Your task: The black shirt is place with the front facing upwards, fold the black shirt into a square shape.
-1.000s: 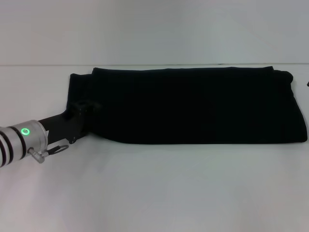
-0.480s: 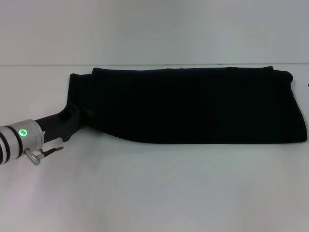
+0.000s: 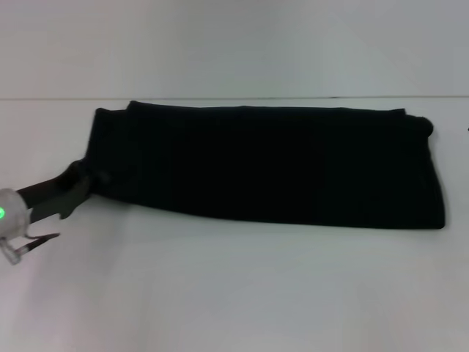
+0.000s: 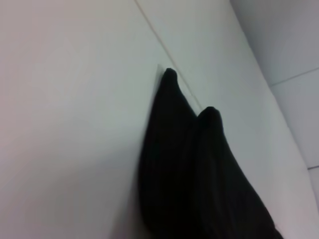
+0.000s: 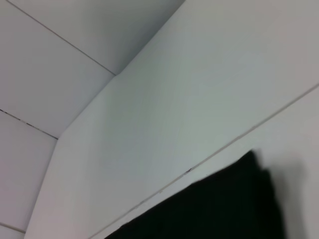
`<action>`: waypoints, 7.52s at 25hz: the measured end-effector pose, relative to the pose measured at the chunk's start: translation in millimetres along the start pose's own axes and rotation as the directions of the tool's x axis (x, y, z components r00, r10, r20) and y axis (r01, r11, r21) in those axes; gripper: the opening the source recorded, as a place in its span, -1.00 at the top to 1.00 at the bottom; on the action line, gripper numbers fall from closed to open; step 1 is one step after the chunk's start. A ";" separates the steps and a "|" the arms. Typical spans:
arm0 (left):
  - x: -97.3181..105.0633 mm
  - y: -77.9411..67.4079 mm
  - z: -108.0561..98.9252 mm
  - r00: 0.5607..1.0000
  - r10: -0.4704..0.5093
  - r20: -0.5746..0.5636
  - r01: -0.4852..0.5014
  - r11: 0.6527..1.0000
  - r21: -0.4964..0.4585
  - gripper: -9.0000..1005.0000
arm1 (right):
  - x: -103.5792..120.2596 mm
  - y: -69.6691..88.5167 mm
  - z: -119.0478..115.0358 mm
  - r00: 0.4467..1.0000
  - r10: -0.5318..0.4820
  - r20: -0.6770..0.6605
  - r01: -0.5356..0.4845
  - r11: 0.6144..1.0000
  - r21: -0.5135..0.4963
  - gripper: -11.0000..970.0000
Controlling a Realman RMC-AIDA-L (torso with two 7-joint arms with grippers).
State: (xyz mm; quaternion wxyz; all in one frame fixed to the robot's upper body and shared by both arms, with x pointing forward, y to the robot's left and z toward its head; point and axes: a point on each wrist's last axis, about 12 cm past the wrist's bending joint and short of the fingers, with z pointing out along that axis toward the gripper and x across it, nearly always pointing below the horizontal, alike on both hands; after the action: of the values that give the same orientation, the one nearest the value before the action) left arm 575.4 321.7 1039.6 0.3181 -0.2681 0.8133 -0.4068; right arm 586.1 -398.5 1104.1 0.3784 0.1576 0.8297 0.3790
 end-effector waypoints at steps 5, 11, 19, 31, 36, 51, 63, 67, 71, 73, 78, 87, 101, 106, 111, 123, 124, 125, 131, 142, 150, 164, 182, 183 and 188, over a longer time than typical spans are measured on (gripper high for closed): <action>-2.2 16.7 -20.7 0.999 -0.007 0.039 0.008 1.000 -0.020 0.98 | 1.2 -0.6 1.9 1.000 0.005 0.009 -0.005 1.000 0.005 -0.45; 5.8 39.4 -41.1 0.991 -0.066 0.116 0.071 0.997 -0.039 0.97 | 7.1 -1.4 6.5 1.000 0.016 0.010 -0.016 1.000 0.011 -0.45; 24.9 62.7 -65.4 0.966 -0.151 0.212 0.157 0.988 -0.012 0.97 | 10.1 -2.9 7.9 1.000 0.026 0.007 -0.026 1.000 0.016 -0.46; -15.7 -20.9 -37.2 1.000 0.002 0.021 -0.007 0.972 0.234 0.96 | 12.6 0.0 9.7 1.000 0.018 -0.015 -0.018 1.000 0.001 -0.46; -21.4 -75.1 -8.9 0.989 0.133 -0.067 -0.106 0.945 0.308 0.96 | 13.8 2.9 12.6 1.000 0.002 -0.021 -0.002 1.000 -0.011 -0.46; 94.1 -224.2 112.0 0.649 0.688 -0.325 -0.545 0.718 0.434 0.95 | 19.9 6.4 21.2 1.000 0.003 -0.029 -0.003 1.000 -0.018 -0.46; 99.2 -234.0 80.1 0.465 0.799 -0.382 -0.529 0.597 0.604 0.54 | 15.2 12.1 24.5 0.996 -0.036 -0.078 0.035 0.999 -0.017 -0.46; 26.2 -184.6 33.5 0.797 0.535 -0.282 -0.321 0.769 0.552 0.29 | 6.2 22.1 27.4 0.983 -0.082 -0.163 0.082 0.997 -0.009 -0.46; -5.1 -134.5 8.2 0.924 0.287 -0.251 -0.146 0.876 0.461 -0.26 | -6.6 38.6 35.4 0.944 -0.133 -0.302 0.151 0.988 0.035 -0.46; -10.2 -121.5 1.2 0.946 0.233 -0.227 -0.112 0.889 0.445 -0.34 | -11.2 50.5 43.8 0.913 -0.156 -0.378 0.194 0.979 0.063 -0.46; -15.1 -103.4 -10.5 0.969 0.183 -0.166 -0.092 0.892 0.442 -0.53 | -12.4 83.7 71.8 0.838 -0.227 -0.497 0.308 0.947 0.087 -0.46; -14.7 -102.0 -10.3 0.971 0.185 -0.154 -0.099 0.890 0.446 -0.69 | 20.8 112.6 115.3 0.801 -0.281 -0.529 0.368 0.928 0.064 -0.46; -15.3 -101.8 -10.2 0.979 0.171 -0.112 -0.101 0.880 0.465 -0.68 | 29.6 99.0 112.1 0.802 -0.223 -0.555 0.352 0.926 0.137 -0.46; -13.4 -100.6 -7.6 0.981 0.159 -0.115 -0.090 0.884 0.460 -0.68 | 42.2 99.2 118.3 0.808 -0.215 -0.548 0.335 0.933 0.127 -0.46; -13.0 -100.1 -6.4 0.981 0.155 -0.115 -0.086 0.886 0.456 -0.68 | 49.4 100.3 121.5 0.807 -0.213 -0.550 0.329 0.937 0.119 -0.46; -12.8 -100.1 -5.4 0.982 0.152 -0.115 -0.084 0.887 0.454 -0.68 | 37.3 107.3 113.8 0.802 -0.224 -0.554 0.325 0.942 0.089 -0.46; -12.9 -100.1 -5.4 0.982 0.152 -0.115 -0.084 0.887 0.454 -0.68 | 37.0 107.9 114.1 0.803 -0.225 -0.551 0.324 0.942 0.086 -0.46; -13.0 -100.1 -5.4 0.982 0.152 -0.114 -0.084 0.887 0.453 -0.68 | 37.0 109.0 115.0 0.804 -0.230 -0.549 0.326 0.942 0.084 -0.46; -13.5 -98.8 -5.3 0.983 0.147 -0.109 -0.083 0.890 0.448 -0.68 | 41.3 111.6 121.6 0.812 -0.244 -0.529 0.330 0.941 0.073 -0.46; -14.2 -96.1 -6.5 0.985 0.137 -0.101 -0.079 0.894 0.442 -0.68 | 55.1 109.4 122.9 0.794 -0.239 -0.560 0.326 0.943 0.060 -0.46; -14.6 -95.3 -7.1 0.987 0.131 -0.096 -0.075 0.894 0.443 -0.68 | 53.1 102.7 116.5 0.787 -0.232 -0.571 0.329 0.942 0.072 -0.46; -11.7 -99.3 -4.4 0.987 0.126 -0.101 -0.066 0.886 0.460 -0.68 | 62.1 133.2 133.7 0.799 -0.304 -0.518 0.309 0.948 -0.078 -0.46; -9.7 -96.9 -6.1 0.989 0.110 -0.100 -0.051 0.883 0.467 -0.68 | 63.1 104.8 120.4 0.789 -0.279 -0.547 0.331 0.944 -0.004 -0.45; -9.7 -97.0 -6.1 0.989 0.110 -0.100 -0.051 0.883 0.467 -0.68 | 64.5 104.5 121.1 0.787 -0.279 -0.550 0.334 0.942 0.000 -0.45; -9.4 -95.9 -6.5 0.990 0.102 -0.100 -0.044 0.882 0.469 -0.68 | 68.7 102.1 122.8 0.782 -0.278 -0.558 0.341 0.940 0.010 -0.45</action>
State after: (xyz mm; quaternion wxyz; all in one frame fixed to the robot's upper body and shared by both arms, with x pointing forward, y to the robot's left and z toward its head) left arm 593.8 281.0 1125.2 0.3383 -0.1279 0.7194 -0.5930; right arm 629.7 -230.5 1093.2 0.1725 -0.0756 0.9369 0.2944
